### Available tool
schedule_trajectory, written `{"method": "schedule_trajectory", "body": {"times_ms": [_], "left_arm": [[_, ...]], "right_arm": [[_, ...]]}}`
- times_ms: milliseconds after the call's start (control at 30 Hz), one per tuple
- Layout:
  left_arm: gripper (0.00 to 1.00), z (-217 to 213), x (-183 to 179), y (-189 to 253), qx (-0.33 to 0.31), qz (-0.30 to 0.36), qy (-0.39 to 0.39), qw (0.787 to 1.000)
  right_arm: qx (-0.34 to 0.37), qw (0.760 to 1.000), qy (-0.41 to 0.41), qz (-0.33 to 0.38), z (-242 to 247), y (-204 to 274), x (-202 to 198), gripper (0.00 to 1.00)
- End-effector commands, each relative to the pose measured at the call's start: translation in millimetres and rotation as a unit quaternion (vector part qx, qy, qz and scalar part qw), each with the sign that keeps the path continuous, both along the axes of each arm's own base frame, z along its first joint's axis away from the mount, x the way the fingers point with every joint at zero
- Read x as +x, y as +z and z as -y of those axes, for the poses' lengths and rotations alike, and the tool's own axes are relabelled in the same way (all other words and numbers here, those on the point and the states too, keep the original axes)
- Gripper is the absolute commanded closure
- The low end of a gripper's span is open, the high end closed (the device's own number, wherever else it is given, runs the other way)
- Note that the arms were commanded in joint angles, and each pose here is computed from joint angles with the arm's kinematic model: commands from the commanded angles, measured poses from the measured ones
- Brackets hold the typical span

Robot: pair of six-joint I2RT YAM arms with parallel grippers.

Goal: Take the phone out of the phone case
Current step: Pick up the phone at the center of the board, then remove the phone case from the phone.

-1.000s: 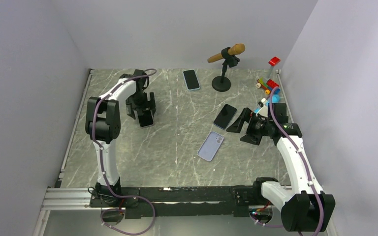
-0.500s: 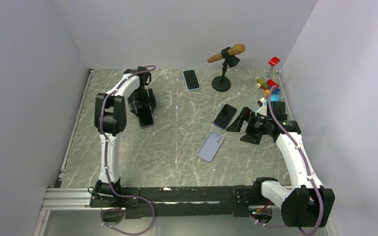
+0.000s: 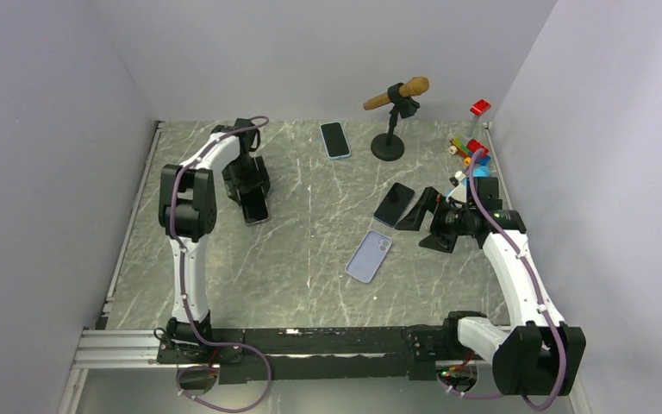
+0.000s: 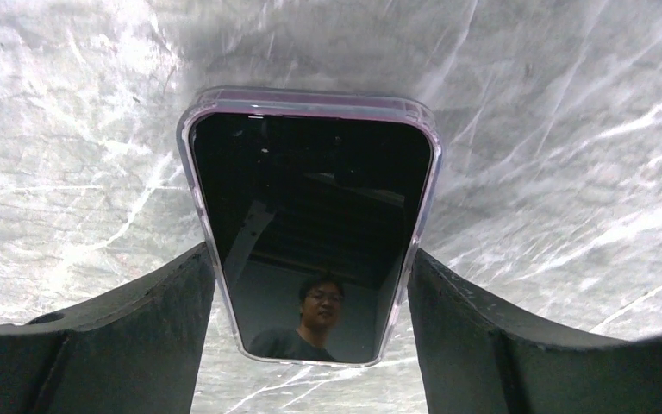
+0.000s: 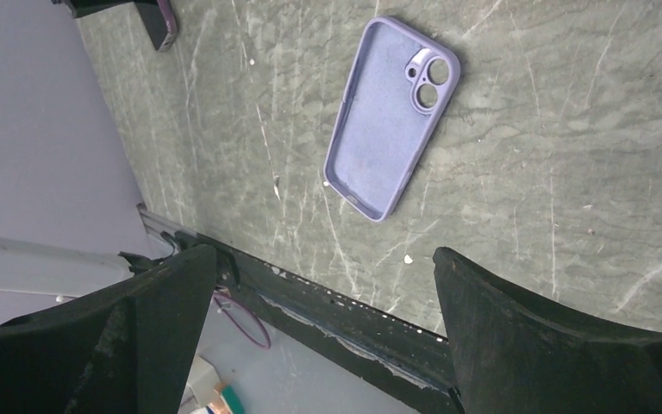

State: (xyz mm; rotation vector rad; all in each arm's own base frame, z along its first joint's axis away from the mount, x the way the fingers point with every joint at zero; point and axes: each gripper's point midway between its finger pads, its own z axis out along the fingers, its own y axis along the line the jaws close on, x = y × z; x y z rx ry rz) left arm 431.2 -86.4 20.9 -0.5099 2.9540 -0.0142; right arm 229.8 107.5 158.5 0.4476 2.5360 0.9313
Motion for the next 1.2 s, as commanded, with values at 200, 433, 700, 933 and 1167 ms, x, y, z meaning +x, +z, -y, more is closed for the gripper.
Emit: {"method": "schedule_trajectory", "body": {"times_ms": [200,433,700,933,1167], "left_arm": [[0.91,12,-24,61,-0.052,0.085,-0.051,0.994],[1.0,43,-62,103,-0.054,0.131,-0.116,0.983],[1.0,135,-139,144,-0.16,0.161,-0.178,0.957],[1.0,178,-168,196,-0.237,0.24,-0.246,0.909],[1.0,193,-196,216,-0.265,0.28,-0.301,0.872]], "right_arm": [[-0.069,0.997,0.022,-0.038,2,-9,4,0.0],[-0.01,0.997,0.031,-0.073,-16,-27,-2,0.0],[0.018,0.999,0.05,0.0,-33,-1,4,0.0],[0.071,0.994,0.079,-0.001,-89,13,9,0.06],[0.131,0.985,0.073,0.088,-108,75,36,0.19]]}}
